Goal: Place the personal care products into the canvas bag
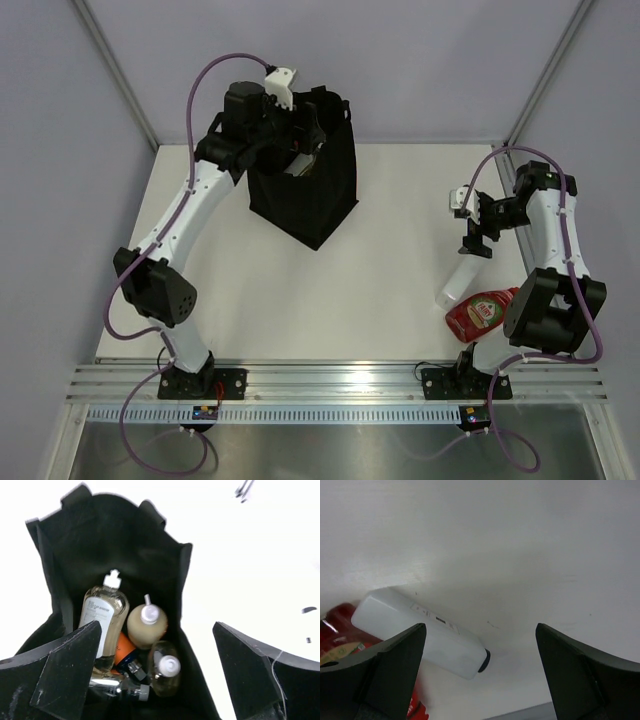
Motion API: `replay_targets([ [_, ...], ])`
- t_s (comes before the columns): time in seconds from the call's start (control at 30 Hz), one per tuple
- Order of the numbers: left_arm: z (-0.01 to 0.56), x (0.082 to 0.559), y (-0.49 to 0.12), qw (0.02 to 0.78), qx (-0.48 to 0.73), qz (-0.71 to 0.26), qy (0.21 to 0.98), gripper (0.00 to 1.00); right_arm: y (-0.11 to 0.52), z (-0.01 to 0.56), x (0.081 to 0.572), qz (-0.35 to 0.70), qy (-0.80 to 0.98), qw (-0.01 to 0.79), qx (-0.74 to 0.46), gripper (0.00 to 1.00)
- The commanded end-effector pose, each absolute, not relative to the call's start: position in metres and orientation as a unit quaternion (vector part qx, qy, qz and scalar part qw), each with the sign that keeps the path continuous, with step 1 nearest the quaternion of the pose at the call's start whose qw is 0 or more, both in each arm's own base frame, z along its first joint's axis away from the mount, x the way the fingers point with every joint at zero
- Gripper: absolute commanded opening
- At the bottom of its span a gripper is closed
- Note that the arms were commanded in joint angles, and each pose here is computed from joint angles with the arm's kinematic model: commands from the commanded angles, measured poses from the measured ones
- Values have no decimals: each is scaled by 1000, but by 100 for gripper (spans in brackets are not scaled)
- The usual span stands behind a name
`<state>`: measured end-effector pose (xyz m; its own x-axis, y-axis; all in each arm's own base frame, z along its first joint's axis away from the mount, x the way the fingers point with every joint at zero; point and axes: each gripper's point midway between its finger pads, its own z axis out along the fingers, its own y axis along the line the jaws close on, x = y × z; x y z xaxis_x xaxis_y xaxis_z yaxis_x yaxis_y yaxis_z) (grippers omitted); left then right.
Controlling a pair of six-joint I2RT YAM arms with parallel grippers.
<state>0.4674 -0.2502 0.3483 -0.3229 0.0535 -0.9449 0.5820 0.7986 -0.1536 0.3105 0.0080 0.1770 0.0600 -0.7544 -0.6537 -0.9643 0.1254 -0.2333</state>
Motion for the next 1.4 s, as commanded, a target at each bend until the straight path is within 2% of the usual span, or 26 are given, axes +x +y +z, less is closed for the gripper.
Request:
replay_targets([
  [0.0, 437, 419, -243, 611, 215, -281, 708, 99, -2, 163, 252, 184, 595, 225, -750, 99],
  [0.1, 457, 382, -226, 628, 209, -284, 694, 99, -16, 147, 237, 179, 580, 162, -778, 100],
  [0.17, 434, 368, -217, 617, 203, -276, 708, 99, -25, 131, 225, 174, 565, 123, -797, 100],
  [0.2, 448, 348, -205, 636, 197, -271, 695, 99, -31, 128, 222, 160, 557, 106, -808, 100],
  [0.23, 420, 343, -200, 618, 193, -264, 714, 99, -31, 123, 220, 157, 544, 99, -818, 100],
  [0.33, 415, 311, -175, 633, 171, -247, 714, 99, -27, 109, 218, 149, 519, 85, -838, 100],
  [0.37, 388, 306, -171, 615, 163, -240, 733, 99, -25, 105, 224, 138, 514, 88, -842, 100],
  [0.43, 386, 284, -156, 625, 142, -238, 730, 99, -21, 96, 224, 141, 512, 81, -843, 100],
  [0.7, 321, 253, -137, 603, 57, -262, 751, 99, -19, 53, 235, 135, 502, 26, -854, 100],
  [0.87, 305, 253, -142, 597, 34, -288, 748, 99, -22, 33, 249, 107, 535, 21, -838, 93],
  [0.9, 302, 253, -143, 593, 33, -290, 750, 99, -22, 31, 253, 103, 556, 25, -824, 91],
  [1.03, 300, 257, -146, 588, 39, -288, 755, 99, -20, 30, 284, 71, 618, 58, -781, 68],
  [1.07, 299, 258, -146, 588, 40, -289, 755, 99, -18, 27, 289, 74, 632, 65, -769, 52],
  [1.13, 297, 261, -150, 584, 42, -292, 756, 99, -16, 30, 305, 63, 669, 85, -736, 40],
  [1.17, 295, 262, -151, 581, 42, -294, 758, 99, -13, 27, 308, 71, 679, 90, -725, 29],
  [1.37, 288, 264, -156, 570, 41, -303, 762, 99, 20, 55, 338, 129, 758, 167, -617, 12],
])
